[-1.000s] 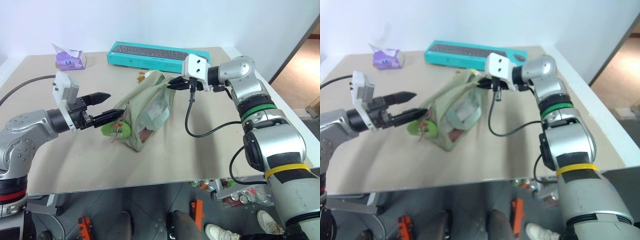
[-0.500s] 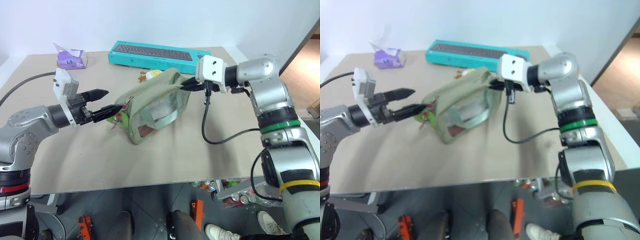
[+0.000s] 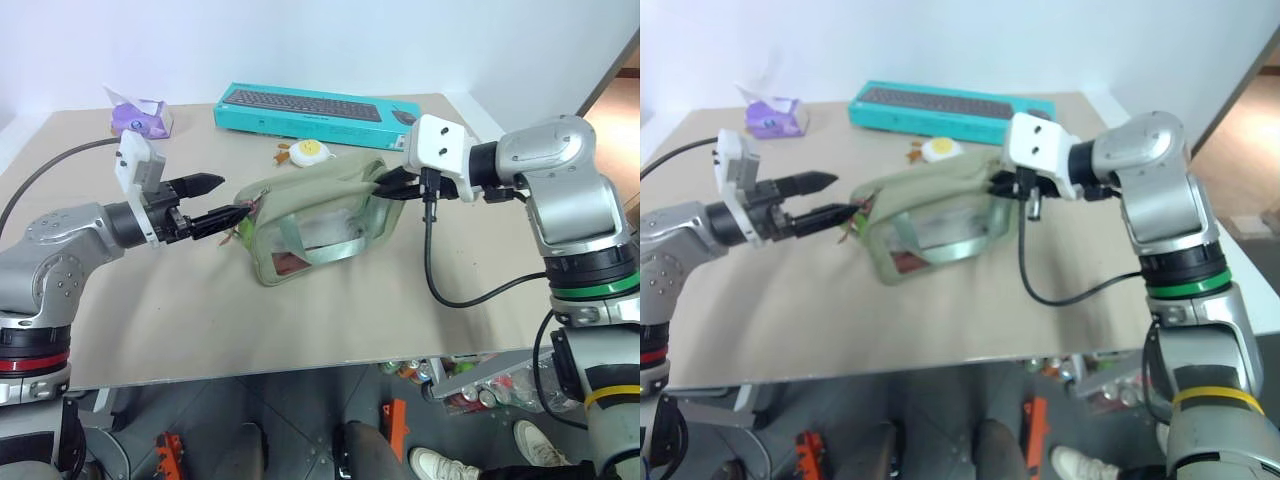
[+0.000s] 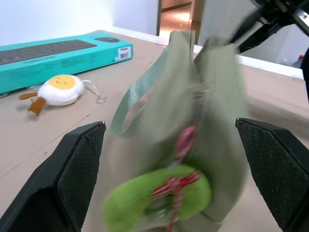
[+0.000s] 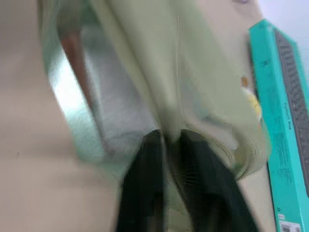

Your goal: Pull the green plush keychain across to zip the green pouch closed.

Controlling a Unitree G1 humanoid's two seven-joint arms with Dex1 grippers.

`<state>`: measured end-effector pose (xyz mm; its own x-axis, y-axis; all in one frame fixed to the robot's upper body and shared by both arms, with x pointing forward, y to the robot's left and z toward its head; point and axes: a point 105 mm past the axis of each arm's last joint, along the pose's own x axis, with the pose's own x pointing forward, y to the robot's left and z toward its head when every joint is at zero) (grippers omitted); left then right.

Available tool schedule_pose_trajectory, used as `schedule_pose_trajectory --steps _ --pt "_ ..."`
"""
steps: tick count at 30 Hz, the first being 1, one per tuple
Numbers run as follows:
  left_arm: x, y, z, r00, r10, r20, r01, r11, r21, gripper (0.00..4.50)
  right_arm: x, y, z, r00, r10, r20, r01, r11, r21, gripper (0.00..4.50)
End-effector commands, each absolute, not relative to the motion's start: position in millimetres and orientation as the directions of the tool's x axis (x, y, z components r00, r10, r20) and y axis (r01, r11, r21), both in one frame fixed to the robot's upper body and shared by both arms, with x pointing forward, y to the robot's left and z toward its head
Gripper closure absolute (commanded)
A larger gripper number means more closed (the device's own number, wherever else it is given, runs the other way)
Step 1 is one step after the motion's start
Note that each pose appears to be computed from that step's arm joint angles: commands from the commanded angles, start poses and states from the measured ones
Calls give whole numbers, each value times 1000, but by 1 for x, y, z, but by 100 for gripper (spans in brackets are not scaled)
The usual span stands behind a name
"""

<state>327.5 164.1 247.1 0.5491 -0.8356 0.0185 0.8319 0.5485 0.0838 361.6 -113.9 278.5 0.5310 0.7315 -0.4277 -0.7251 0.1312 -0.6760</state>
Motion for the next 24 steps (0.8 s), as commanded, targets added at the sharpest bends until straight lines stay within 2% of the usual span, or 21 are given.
schedule_pose_trajectory --steps 1,6,11,15,24 --pt "325 163 260 540 -841 43 831 540 135 0 364 -116 300 578 754 -311 -662 211 -719 242" --pt "319 156 255 504 -863 22 854 502 136 0 372 -133 298 611 750 -253 -638 276 -719 75" --pt "305 146 256 433 -902 7 892 429 143 0 375 -159 295 622 751 -222 -673 368 -641 75" --pt "294 138 260 360 -933 -24 921 351 168 0 380 -185 278 633 735 -243 -713 431 -553 75" --pt "292 131 264 322 -946 -41 931 308 193 0 388 -165 267 563 792 -237 -781 416 -465 75"
